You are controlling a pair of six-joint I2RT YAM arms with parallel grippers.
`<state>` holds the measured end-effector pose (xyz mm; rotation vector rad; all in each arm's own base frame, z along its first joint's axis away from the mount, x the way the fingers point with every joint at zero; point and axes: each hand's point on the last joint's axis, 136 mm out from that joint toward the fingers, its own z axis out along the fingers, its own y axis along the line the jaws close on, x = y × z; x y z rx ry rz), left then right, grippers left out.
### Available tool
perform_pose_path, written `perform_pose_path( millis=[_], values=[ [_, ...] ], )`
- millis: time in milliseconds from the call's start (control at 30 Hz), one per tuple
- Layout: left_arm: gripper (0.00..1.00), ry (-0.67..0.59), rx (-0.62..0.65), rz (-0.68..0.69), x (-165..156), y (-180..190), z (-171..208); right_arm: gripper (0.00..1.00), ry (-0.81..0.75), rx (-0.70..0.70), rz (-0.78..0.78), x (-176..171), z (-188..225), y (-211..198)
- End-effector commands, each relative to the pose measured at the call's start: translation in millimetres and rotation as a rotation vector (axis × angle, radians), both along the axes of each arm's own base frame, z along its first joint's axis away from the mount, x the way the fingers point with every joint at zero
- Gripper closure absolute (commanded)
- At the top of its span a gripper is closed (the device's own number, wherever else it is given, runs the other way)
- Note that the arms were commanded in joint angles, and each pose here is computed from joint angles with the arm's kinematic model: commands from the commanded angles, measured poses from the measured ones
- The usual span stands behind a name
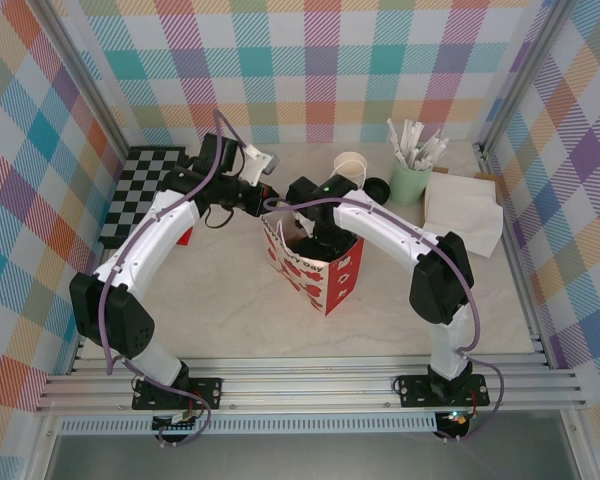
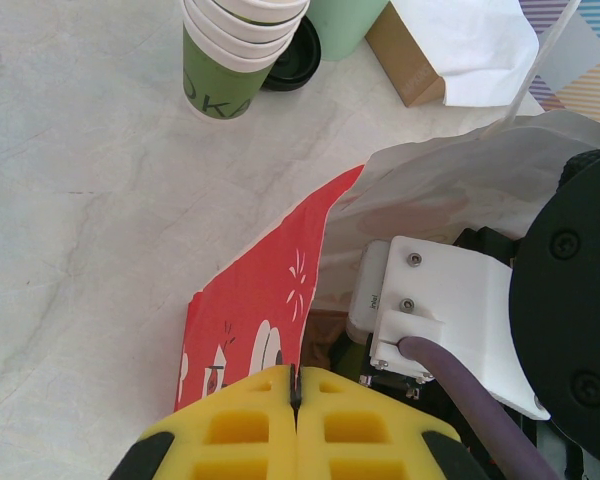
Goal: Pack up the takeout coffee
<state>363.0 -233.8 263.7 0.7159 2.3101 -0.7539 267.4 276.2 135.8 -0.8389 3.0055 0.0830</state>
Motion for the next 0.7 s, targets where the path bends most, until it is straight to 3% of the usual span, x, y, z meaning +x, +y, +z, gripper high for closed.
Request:
perform_pose_path(
  millis=[0,667],
  values=[
    [1.00,0.026,0.016,-0.030,-7.4,-2.8,-4.9,0.00,-0.034,0.030,0.010,-0.9,20.3,-0.5],
    [1.00,0.028,0.018,-0.030,-7.4,-2.5,-5.4,0.00,-0.048,0.046,0.004,-0.1,26.6,0.6]
  ],
)
